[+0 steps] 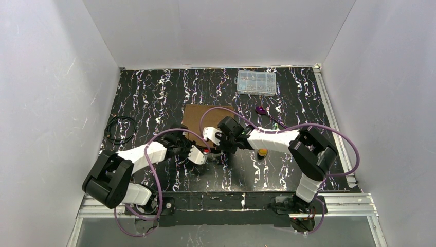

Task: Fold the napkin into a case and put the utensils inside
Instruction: Pick up the upper triangle-folded napkin from the center of the board, then turn over the upper triangle folded napkin at the center of the board.

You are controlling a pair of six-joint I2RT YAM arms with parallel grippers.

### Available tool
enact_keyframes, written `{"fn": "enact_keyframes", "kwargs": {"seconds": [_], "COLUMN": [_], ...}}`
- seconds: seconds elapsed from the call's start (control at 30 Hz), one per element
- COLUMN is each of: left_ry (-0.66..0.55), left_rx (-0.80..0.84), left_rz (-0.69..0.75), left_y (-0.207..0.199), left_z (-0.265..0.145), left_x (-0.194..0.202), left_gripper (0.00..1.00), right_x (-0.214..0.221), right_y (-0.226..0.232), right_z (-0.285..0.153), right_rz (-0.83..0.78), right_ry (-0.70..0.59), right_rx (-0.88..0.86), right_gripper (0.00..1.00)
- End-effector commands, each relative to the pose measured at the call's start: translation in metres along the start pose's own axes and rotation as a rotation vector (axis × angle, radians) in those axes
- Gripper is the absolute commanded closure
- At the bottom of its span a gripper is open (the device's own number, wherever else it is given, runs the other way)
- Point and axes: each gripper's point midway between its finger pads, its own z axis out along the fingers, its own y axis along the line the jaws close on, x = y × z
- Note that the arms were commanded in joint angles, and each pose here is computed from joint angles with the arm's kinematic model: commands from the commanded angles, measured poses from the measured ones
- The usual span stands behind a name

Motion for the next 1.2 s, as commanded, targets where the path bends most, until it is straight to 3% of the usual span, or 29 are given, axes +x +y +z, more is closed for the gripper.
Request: {"fn": "enact_keyframes", "kwargs": {"seconds": [0.0, 0.2, 0.63, 0.9, 1.03, 1.17], "left_ry": [0.001, -0.077, -0.125, -0.271, -0.399, -0.462], "left_rx": [0.122, 0.152, 0.17, 0.232, 0.348, 0.46], "left_rz": [-0.08, -0.202, -0.179, -0.22, -0.325, -0.443], "left_y": [-0.023, 0.002, -0.004, -0.018, -0.032, -0.033], "left_z": [-0.004, -0.033, -0.067, -0.145, -0.217, -0.27], "left_x": [0.002, -0.016, -0.029, -0.08, -0.121, -0.145], "left_gripper": [1.0, 1.0, 1.0, 1.0, 1.0, 1.0], "right_x": [-0.008, -0.019, -0.038, -0.059, -0.08, -0.105], "right_y": [-0.002, -0.002, 0.004, 0.054, 0.097, 0.106], "right_z": [-0.014, -0.028, -0.067, -0.125, -0.172, -0.228], "right_rz": [0.052, 0.085, 0.195, 0.352, 0.416, 0.482], "right_ry": [-0.016, -0.058, -0.109, -0.138, -0.169, -0.249], "right_rx": [0.007, 0.01, -0.019, -0.174, -0.3, -0.356], "right_gripper": [0.94, 0.95, 0.99, 0.99, 0.99, 0.99]}}
